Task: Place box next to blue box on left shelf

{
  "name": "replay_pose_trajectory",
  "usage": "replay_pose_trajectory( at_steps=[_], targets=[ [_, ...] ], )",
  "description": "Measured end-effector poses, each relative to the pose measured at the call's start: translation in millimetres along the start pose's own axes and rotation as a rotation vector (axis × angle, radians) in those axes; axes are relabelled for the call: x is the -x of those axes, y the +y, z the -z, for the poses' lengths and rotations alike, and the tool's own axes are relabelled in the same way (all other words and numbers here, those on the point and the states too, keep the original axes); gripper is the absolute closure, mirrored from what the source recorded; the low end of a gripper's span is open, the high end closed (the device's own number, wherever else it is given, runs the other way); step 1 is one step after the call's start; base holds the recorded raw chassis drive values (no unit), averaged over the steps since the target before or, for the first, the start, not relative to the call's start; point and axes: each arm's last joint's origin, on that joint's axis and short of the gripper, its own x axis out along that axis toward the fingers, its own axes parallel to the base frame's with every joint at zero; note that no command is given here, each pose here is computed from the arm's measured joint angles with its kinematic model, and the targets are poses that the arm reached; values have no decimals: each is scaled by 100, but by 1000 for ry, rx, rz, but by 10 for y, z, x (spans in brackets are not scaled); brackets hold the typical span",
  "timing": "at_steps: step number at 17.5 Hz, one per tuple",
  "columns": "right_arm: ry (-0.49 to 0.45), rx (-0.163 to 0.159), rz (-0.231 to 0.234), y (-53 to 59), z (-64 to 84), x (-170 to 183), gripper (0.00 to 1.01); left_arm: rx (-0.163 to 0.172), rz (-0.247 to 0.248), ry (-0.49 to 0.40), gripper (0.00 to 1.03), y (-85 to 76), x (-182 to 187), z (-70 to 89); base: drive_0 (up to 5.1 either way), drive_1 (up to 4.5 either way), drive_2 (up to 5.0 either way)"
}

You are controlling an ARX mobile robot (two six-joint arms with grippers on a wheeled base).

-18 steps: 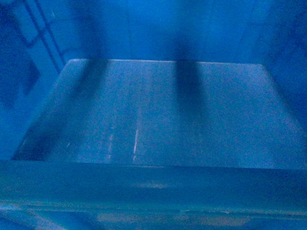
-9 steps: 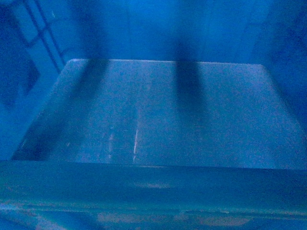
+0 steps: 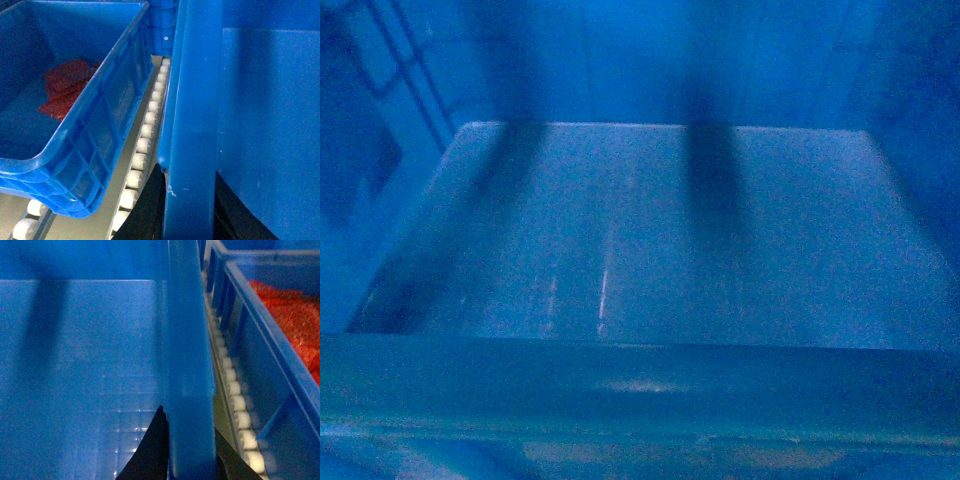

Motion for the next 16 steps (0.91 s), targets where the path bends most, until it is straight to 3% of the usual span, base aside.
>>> replay_pose_trajectory(
  at_steps=[2,3,5,6,8,10,13,16],
  targets=[
    [-94,17,35,19,55,-19,92,14,-17,-76,90,-5,1,-52,0,0,0],
    [-133,22,51,18,5,-10,92,-2,-35,-149,90,-35,-9,-31,0,0,0],
    [-134,30,62,18,-40,-7,92,-23,-35,-170,90,-68,-53,-58,0,0,0],
    [-71,38,71,2,-29,-72,92,-45,-24,-124,90,-108,-136,-35,0,0,0],
    [39,21,83,-70,-46,-229,92,-61,7,-54,90,-183,-323,8,0,0,0],
    [82,11,97,-129,-31,-442,92,-51,29,-9,90,-253,-523,37,0,0,0],
    [182,13,91,-132,-34,-750,92,-73,32,68,90,-332,-796,8,0,0,0],
    [287,19,99,-135,190,-1020,92,-98,30,159,90,-389,-1048,155,0,0,0]
  ],
)
